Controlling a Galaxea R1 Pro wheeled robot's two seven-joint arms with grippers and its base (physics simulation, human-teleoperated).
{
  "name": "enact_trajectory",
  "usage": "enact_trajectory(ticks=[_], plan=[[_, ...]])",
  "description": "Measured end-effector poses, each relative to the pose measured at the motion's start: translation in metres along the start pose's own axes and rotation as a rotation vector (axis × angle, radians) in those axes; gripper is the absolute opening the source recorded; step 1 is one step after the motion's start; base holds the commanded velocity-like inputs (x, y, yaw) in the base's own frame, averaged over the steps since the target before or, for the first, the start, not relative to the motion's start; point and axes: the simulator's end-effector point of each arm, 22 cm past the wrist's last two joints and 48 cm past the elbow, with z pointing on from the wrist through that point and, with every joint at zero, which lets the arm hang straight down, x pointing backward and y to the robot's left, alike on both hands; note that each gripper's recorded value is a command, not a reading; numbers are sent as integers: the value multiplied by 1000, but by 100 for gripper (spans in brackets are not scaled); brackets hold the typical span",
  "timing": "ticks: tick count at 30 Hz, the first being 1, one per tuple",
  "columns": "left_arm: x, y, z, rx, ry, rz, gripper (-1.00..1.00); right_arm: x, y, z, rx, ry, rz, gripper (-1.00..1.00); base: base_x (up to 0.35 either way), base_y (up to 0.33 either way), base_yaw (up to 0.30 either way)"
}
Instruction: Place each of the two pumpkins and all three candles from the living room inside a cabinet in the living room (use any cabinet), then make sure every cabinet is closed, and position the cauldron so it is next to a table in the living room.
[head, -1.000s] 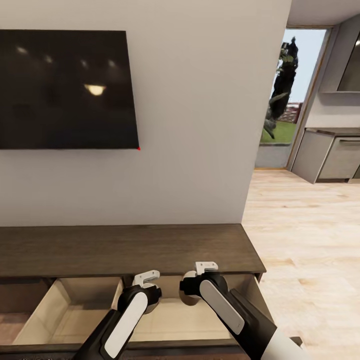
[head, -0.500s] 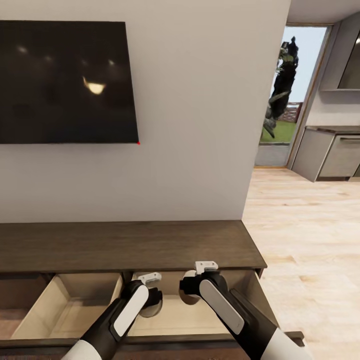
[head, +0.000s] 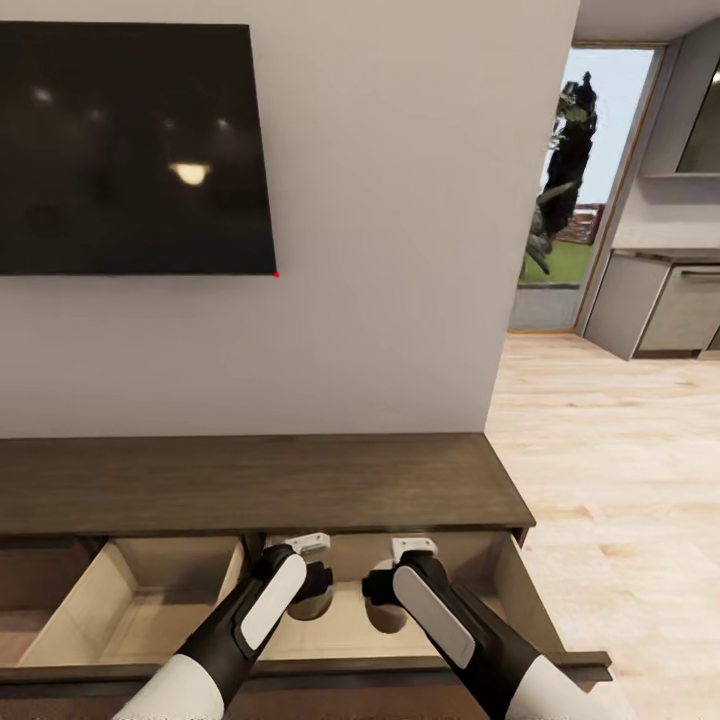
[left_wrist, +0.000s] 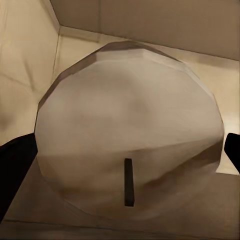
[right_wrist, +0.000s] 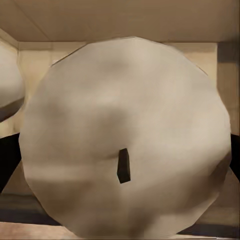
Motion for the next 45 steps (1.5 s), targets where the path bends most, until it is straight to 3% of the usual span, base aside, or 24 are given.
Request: enact_trajectory(ticks=[10,14,17,21,23,31,45], plan=[[2,2,15,0,-20,-3,-100,10,-7,21,12,-6,1,-100,0,0,0],[15,9,28,-18,-2,-2,-100,9,-9,26,27,-27,-13,-100,0,0,0],[29,19,40,-41,22,-3,-100,3,-10,30,32,-63,5,-100,0,0,0],[34,27,51,-61,9,-13,-100,1,-11,37,35,-94,30,-100,0,0,0],[33,33,55,-85,-10,3,-100,-2,-11,39,35,-108,38,-100,0,0,0],[41,39,69,-102,-29,18,-100,12,-9,60,9,-113,55,-100,0,0,0],[37,38,69,-99,-46,4,-100,8,-13,63,18,-141,34,-100,21,0,0]])
